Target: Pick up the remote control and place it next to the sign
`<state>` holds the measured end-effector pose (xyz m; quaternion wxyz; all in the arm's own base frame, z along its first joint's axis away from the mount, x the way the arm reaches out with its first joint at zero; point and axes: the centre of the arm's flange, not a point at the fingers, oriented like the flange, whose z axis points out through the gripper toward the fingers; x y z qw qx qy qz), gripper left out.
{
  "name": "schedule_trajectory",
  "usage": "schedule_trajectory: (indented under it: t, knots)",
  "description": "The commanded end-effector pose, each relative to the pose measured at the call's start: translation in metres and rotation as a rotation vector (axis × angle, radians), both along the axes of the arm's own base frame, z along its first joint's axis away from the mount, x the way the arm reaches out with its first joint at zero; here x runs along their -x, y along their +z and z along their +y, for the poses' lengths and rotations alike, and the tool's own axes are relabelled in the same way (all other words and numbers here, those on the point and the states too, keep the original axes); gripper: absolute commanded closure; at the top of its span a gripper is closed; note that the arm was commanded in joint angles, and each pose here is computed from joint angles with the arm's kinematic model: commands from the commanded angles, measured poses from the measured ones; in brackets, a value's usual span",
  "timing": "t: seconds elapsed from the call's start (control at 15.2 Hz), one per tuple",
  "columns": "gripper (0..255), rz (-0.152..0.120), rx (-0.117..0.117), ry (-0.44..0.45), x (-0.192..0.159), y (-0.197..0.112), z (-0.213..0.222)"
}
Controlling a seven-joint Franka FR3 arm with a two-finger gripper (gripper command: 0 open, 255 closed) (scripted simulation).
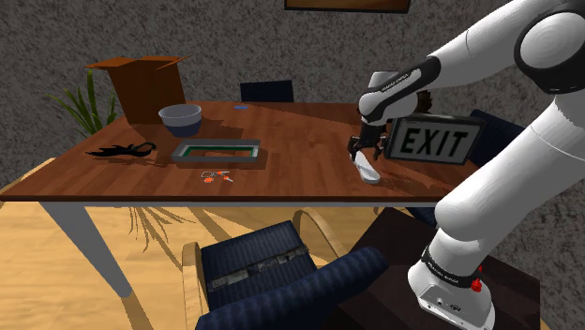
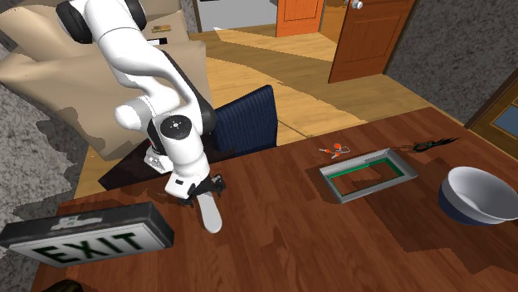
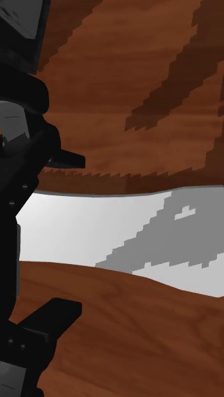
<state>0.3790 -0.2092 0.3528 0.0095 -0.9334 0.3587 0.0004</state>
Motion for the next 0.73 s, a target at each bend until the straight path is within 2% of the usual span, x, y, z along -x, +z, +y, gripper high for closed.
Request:
schedule_trajectory:
  t: [0.0, 0.13, 0.66]
  knots:
    - [0, 0.001, 0.000, 0.000, 0.000, 0.020, 0.000]
    - [0, 0.001, 0.000, 0.000, 0.001, 0.044, 0.000]
    - [0, 0.001, 0.000, 0.000, 0.001, 0.044, 0.000]
